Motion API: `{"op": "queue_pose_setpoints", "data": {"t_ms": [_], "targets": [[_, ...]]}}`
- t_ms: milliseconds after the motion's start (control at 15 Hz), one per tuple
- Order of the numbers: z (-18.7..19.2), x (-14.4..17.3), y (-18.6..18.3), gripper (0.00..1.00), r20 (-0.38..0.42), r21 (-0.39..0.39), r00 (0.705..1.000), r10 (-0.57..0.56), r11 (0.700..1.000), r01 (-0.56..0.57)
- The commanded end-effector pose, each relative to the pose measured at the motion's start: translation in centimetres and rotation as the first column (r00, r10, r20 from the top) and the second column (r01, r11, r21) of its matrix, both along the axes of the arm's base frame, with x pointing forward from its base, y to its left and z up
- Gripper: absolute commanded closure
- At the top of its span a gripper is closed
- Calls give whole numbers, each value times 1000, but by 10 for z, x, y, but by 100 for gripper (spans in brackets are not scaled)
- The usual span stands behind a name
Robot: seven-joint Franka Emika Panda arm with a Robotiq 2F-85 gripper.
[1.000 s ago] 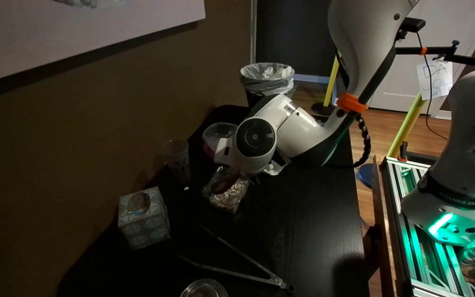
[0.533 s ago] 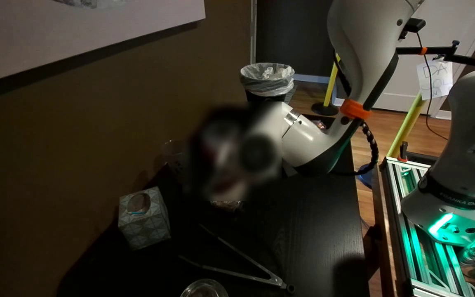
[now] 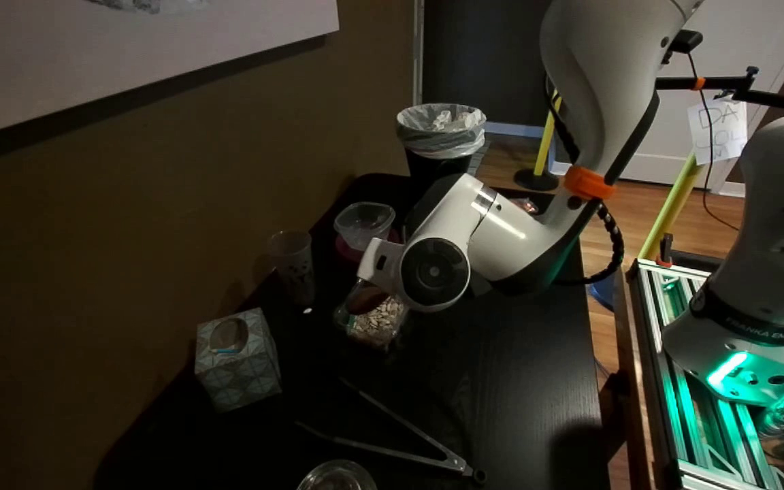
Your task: Put the wooden spoon inside the container
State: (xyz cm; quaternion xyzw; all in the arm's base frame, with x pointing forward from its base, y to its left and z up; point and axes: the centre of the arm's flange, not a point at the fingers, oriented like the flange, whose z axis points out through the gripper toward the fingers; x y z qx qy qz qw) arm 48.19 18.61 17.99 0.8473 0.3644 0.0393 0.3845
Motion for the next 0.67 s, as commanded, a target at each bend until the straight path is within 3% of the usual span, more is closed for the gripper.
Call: {"op": "queue_pose_setpoints", "data": {"t_ms": [0,67,333,600], "targets": [[0,0,1,82,-1,4,1000,2,1000,-2],[0,0,1,96,-2,5,1000,3,1000,-3],[18,36,-12,96,-204,17,979,7,1000,-4],[40,84,-50,96,-386,65,923,-6,997,34]]}}
